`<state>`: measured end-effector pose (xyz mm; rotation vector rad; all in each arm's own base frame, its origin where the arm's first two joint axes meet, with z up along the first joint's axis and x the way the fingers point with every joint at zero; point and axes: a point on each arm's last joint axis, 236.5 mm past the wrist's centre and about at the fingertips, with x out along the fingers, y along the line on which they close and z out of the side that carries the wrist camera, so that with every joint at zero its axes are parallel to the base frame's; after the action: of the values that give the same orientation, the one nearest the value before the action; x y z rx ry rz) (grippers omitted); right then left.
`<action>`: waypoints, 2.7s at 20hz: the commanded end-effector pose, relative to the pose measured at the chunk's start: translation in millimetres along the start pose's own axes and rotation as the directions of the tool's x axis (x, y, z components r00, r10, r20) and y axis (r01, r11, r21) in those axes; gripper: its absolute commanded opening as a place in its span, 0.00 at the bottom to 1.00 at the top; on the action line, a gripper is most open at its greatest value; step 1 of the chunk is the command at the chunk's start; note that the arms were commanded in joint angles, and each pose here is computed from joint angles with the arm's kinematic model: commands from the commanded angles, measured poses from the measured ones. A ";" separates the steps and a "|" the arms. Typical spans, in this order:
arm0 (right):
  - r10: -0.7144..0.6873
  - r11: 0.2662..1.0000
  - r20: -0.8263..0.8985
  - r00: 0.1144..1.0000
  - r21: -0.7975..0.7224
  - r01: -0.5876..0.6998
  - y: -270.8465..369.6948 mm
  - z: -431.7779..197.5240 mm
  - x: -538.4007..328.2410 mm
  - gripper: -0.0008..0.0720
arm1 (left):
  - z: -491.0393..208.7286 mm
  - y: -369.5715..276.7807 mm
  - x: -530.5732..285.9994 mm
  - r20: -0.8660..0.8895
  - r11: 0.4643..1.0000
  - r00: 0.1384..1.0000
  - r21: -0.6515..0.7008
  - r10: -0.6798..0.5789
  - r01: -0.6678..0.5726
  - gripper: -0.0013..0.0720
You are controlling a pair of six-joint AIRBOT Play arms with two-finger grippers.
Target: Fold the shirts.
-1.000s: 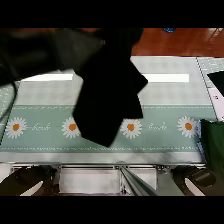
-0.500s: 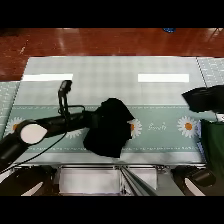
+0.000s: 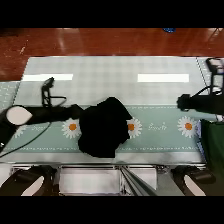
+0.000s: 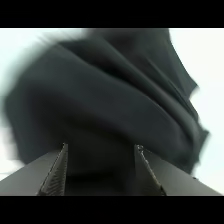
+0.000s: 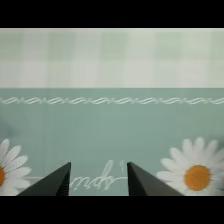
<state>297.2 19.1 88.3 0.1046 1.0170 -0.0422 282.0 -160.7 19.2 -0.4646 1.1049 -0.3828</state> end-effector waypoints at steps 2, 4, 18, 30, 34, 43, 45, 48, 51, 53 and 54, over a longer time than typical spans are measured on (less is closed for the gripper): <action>-0.125 0.940 -0.022 0.992 0.317 0.126 -103.8 -4.3 -2.0 0.57 | 14.8 65.4 -32.5 -0.023 0.979 0.994 -0.170 0.108 -0.110 0.71; 0.042 0.884 -0.047 0.998 0.467 -0.015 -89.2 -37.2 35.1 0.57 | -30.8 65.6 -5.0 -0.183 0.970 0.983 -0.232 0.026 -0.069 0.71; 0.537 0.841 -0.380 0.753 0.306 -0.445 126.1 -161.8 85.4 0.57 | -65.2 10.5 72.3 -0.322 0.952 0.908 -0.234 -0.267 0.197 0.05; 0.598 0.790 -0.557 0.576 0.290 -0.540 218.2 -198.0 123.3 0.57 | -70.6 7.8 69.6 -0.345 0.950 0.896 -0.236 -0.279 0.205 0.05; 0.642 0.756 -0.502 0.579 0.290 -0.587 240.6 -191.5 123.2 0.36 | -70.8 7.5 69.7 -0.345 0.950 0.896 -0.235 -0.279 0.205 0.05; 0.677 0.706 -0.293 0.675 -0.002 -0.709 228.7 -42.5 54.5 0.04 | 46.8 3.8 3.6 -0.073 0.945 0.951 -0.161 -0.300 0.285 0.05; 0.655 0.739 -0.137 0.743 -0.091 -0.668 204.6 27.8 12.5 0.04 | 101.1 -0.9 -38.1 0.073 0.946 0.956 -0.143 -0.284 0.292 0.05; 0.616 0.775 0.090 0.783 -0.250 -0.581 175.2 107.6 -77.8 0.04 | 173.7 -42.4 -122.1 0.282 0.946 0.908 -0.006 -0.308 0.323 0.05; 0.542 0.826 0.316 0.779 -0.371 -0.424 147.0 153.0 -177.8 0.04 | 213.3 -108.4 -224.1 0.455 0.930 0.815 0.248 -0.358 0.270 0.05; 0.486 0.860 0.457 0.745 -0.399 -0.316 125.5 165.2 -241.1 0.04 | 219.0 -142.4 -289.0 0.553 0.911 0.744 0.368 -0.374 0.185 0.05; 0.447 0.883 0.524 0.725 -0.390 -0.263 111.6 166.4 -269.1 0.04 | 217.1 -151.5 -316.0 0.601 0.913 0.716 0.387 -0.356 0.129 0.05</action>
<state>341.1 155.4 334.3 0.0988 0.5153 0.5787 376.9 -98.7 331.0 -0.5319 0.4710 -0.6026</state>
